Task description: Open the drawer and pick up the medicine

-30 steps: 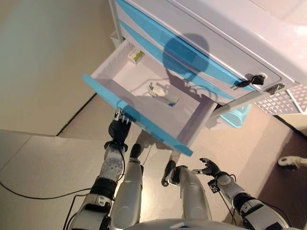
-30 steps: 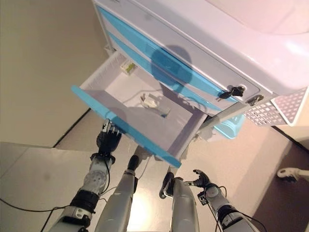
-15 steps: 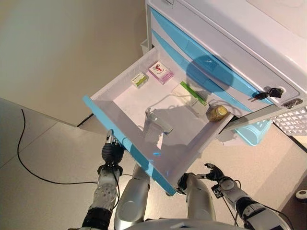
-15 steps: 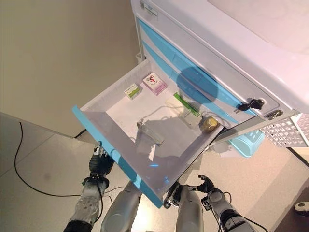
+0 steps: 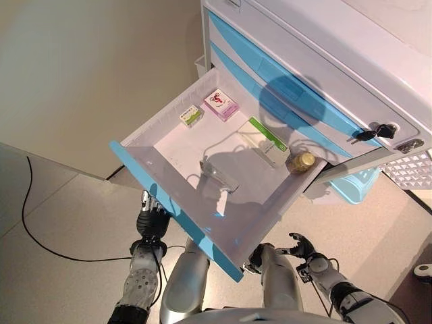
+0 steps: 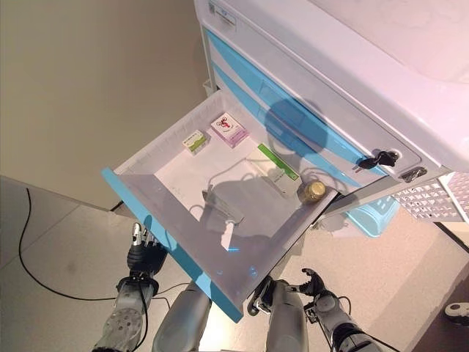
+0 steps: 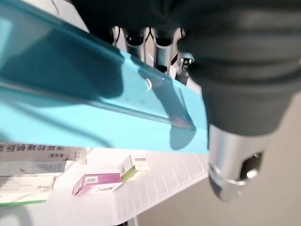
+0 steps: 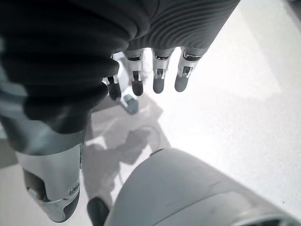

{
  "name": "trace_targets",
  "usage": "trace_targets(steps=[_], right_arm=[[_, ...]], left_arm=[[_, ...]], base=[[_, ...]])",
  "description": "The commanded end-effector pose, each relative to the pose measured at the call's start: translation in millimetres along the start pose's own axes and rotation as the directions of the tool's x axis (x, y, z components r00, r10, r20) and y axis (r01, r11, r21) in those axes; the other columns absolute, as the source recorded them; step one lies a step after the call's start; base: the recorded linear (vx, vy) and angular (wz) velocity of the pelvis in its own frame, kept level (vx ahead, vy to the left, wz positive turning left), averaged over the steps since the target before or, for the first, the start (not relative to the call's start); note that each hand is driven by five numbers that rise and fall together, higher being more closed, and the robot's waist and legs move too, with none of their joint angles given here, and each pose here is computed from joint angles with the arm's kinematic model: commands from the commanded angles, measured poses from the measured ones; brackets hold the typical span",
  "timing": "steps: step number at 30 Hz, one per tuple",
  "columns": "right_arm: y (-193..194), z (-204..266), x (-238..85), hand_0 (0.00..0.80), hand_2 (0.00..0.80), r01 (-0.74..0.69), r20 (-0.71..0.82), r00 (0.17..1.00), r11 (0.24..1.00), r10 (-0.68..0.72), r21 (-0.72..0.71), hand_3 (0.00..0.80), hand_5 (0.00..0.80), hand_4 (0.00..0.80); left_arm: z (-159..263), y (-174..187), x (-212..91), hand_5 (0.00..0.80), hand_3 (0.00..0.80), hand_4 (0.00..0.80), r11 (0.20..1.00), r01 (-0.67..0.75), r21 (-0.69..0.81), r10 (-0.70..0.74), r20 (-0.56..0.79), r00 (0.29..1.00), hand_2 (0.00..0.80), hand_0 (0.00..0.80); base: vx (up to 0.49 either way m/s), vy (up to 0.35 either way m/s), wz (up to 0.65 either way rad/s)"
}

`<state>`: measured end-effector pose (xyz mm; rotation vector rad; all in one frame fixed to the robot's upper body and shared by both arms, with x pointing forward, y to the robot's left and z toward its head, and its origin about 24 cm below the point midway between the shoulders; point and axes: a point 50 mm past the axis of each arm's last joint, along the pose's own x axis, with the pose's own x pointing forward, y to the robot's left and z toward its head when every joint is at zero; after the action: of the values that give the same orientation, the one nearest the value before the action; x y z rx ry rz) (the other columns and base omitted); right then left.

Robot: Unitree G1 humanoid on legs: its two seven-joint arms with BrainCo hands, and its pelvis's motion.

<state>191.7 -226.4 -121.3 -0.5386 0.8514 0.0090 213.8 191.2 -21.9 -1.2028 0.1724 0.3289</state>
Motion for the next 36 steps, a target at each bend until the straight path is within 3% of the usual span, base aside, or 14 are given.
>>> trace_targets(steps=[1, 5, 6, 14, 19, 20, 24, 25, 26, 27, 28, 31, 32, 36], right_arm=[[-20.5, -16.2, -3.9, 0.0, 0.0, 0.078, -0.022, 0.997, 0.997, -0.079, -0.022, 0.0, 0.0, 0.0], [-24.4, -16.7, -5.0, 0.0, 0.0, 0.092, -0.015, 0.996, 0.996, -0.092, 0.004, 0.0, 0.0, 0.0], [-26.4, -18.4, -5.9, 0.0, 0.0, 0.102, -0.019, 0.995, 0.994, -0.101, 0.037, 0.0, 0.0, 0.0], [-29.2, -23.6, -8.5, 0.0, 0.0, 0.116, -0.031, 0.993, 0.986, -0.113, 0.119, 0.0, 0.0, 0.0], [-32.8, -25.3, -10.5, 0.0, 0.0, 0.127, -0.025, 0.992, 0.981, -0.125, 0.148, 0.0, 0.0, 0.0], [-39.3, -23.4, -11.8, 0.0, 0.0, 0.14, -0.005, 0.99, 0.974, -0.142, 0.175, 0.0, 0.0, 0.0], [-52.4, -13.5, -12.6, 0.0, 0.0, 0.158, 0.041, 0.984, 0.96, -0.172, 0.23, 0.0, 0.0, 0.0], [-58.2, -8.6, -11.7, 0.0, 0.0, 0.165, 0.059, 0.981, 0.958, -0.183, 0.235, 0.0, 0.0, 0.0], [-61.6, -4.8, -13.3, 0.0, 0.0, 0.174, 0.089, 0.976, 0.956, -0.199, 0.234, 0.0, 0.0, 0.0], [-72.9, 7.9, -15.9, 0.0, 0.0, 0.166, 0.164, 0.967, 0.971, -0.195, 0.174, 0.0, 0.0, 0.0], [-73.0, 7.9, -15.9, 0.0, 0.0, 0.166, 0.164, 0.967, 0.971, -0.195, 0.174, 0.0, 0.0, 0.0], [-98.6, 26.1, -24.2, 0.0, 0.0, 0.197, 0.268, 0.941, 0.978, -0.208, 0.068, 0.0, 0.0, 0.0], [-118.2, 45.8, -37.6, 0.0, 0.0, 0.205, 0.373, 0.907, 0.978, -0.198, 0.021, 0.0, 0.0, 0.0], [-137.1, 66.8, -57.1, 0.0, 0.0, 0.137, 0.47, 0.878, 0.989, -0.094, -0.058, 0.0, 0.0, 0.0]], left_arm=[[32.3, -11.1, -25.5, 0.0, 0.0, 0.0, 0.992, 0.042, 0.116, -0.065, 0.208, 0.976, 0.0, 0.0], [42.4, 16.7, -28.8, 0.0, 0.0, 0.0, 0.969, -0.14, 0.204, 0.087, 0.251, 0.964, 0.0, 0.0], [47.5, 37.3, -32.8, 0.0, 0.0, 0.0, 0.923, -0.27, 0.276, 0.194, 0.273, 0.942, 0.0, 0.0], [52.4, 78.7, -42.2, 0.0, 0.0, 0.0, 0.776, -0.486, 0.402, 0.376, 0.322, 0.869, 0.0, 0.0], [54.3, 83.6, -45.9, 0.0, 0.0, 0.0, 0.705, -0.503, 0.499, 0.384, 0.327, 0.863, 0.0, 0.0], [50.2, 92.5, -51.6, 0.0, 0.0, 0.0, 0.615, -0.474, 0.631, 0.392, 0.277, 0.877, 0.0, 0.0], [39.0, 102.0, -58.6, 0.0, 0.0, 0.0, 0.515, -0.363, 0.776, 0.399, 0.158, 0.903, 0.0, 0.0], [36.0, 153.3, -74.2, 0.0, 0.0, 0.0, 0.313, -0.396, 0.863, 0.627, 0.125, 0.769, 0.0, 0.0], [25.8, 157.5, -75.5, 0.0, 0.0, 0.0, 0.288, -0.351, 0.891, 0.626, 0.102, 0.773, 0.0, 0.0], [15.2, 173.6, -86.0, 0.0, 0.0, 0.0, 0.245, -0.228, 0.942, 0.683, -0.001, 0.73, 0.0, 0.0], [15.2, 173.6, -85.9, 0.0, 0.0, 0.0, 0.246, -0.228, 0.942, 0.683, -0.001, 0.73, 0.0, 0.0], [-3.6, 192.2, -99.2, 0.0, 0.0, 0.0, 0.138, -0.03, 0.99, 0.775, -0.089, 0.626, 0.0, 0.0], [-8.6, 194.7, -100.8, 0.0, 0.0, 0.0, 0.138, 0.03, 0.99, 0.793, -0.129, 0.595, 0.0, 0.0], [-10.9, 196.1, -101.6, 0.0, 0.0, 0.0, 0.139, 0.113, 0.984, 0.802, -0.179, 0.57, 0.0, 0.0]], base=[[0.011, 0.012, -0.05], [0.015, 0.028, -0.18], [0.009, 0.018, -0.14], [-0.004, 0.037, -0.18], [-0.004, 0.033, -0.13], [0.008, 0.025, -0.09], [-0.001, 0.065, -0.37], [-0.046, 0.071, -0.5], [0.015, 0.1, -0.62], [0.069, 0.052, -0.5], [0.092, 0.053, -0.73], [0.122, 0.073, -0.66], [0.123, 0.075, -0.49], [0.102, 0.067, -0.74]])
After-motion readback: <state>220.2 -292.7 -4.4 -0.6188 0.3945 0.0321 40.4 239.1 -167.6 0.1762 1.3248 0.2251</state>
